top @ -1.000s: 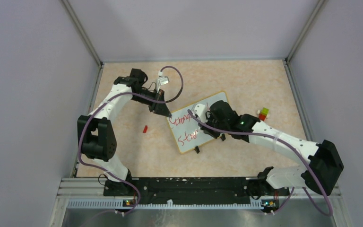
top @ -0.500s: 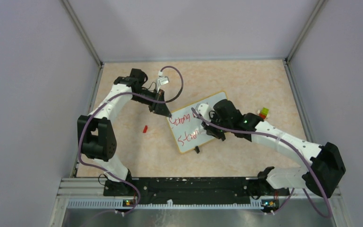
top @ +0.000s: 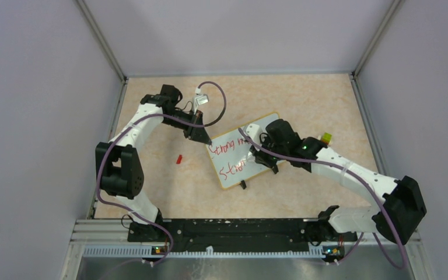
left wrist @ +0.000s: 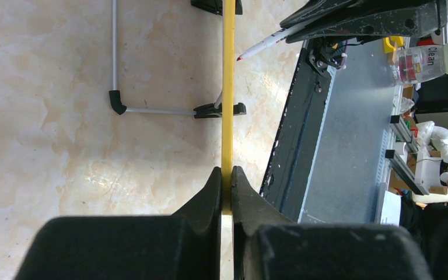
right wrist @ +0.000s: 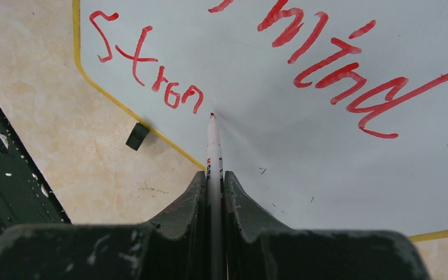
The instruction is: Write a sentence on the whiteboard
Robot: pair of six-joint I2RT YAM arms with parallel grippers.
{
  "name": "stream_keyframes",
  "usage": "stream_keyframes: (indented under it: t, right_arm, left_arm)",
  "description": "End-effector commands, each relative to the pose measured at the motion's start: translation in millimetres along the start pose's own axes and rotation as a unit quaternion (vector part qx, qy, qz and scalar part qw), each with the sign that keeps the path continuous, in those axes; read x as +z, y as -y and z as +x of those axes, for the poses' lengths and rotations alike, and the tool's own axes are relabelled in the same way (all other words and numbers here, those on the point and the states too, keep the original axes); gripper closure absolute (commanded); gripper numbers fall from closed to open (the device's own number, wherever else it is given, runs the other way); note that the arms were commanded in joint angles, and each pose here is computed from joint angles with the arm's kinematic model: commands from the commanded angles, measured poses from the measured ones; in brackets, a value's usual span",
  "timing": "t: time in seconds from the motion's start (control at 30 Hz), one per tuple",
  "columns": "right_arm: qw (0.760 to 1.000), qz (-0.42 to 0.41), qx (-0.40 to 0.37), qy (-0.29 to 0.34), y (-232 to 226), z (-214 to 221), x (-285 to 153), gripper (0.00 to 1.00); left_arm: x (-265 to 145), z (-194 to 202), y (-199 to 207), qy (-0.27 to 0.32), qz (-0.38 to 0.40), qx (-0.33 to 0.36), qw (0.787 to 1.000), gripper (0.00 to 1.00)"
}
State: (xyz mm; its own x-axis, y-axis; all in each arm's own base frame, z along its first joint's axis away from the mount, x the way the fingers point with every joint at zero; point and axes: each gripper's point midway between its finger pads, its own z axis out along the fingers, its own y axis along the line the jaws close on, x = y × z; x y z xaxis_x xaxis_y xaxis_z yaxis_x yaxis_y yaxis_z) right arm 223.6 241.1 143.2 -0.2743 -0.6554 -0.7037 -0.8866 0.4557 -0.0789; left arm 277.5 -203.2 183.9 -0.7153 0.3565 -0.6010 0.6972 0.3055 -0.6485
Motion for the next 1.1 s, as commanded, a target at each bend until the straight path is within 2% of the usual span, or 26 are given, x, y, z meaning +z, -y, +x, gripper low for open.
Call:
stream_keyframes:
  t: [0.0,0.33,0.5,0.77,1.07]
  right_arm:
    - [0.999,0.018,0.0,0.034,13,-29,0,1.0]
    - [0.998,0.041,0.002,0.05,24,-44,1,1.0]
    - [0.999,0.016,0.0,0.048,16,-43,6,1.0]
    - [1.0,-0.011,-0.006,0.008,1,-15,18,1.0]
    - [1.0,0.006,-0.009,-0.007,4,0,8,1.0]
  left_arm:
    - [-2,-10,1,0.007,-0.003,0.018,1.0,1.0]
    - [-2,-10,1,0.007,-0.002,0.02,1.0,1.0]
    - [-2,-10,0,0.007,-0.001,0.019,1.0,1.0]
    - [-2,-10,0,0.006,-0.003,0.019,1.0,1.0]
    - [-1,-10,-1,0.005,-0.003,0.017,1.0,1.0]
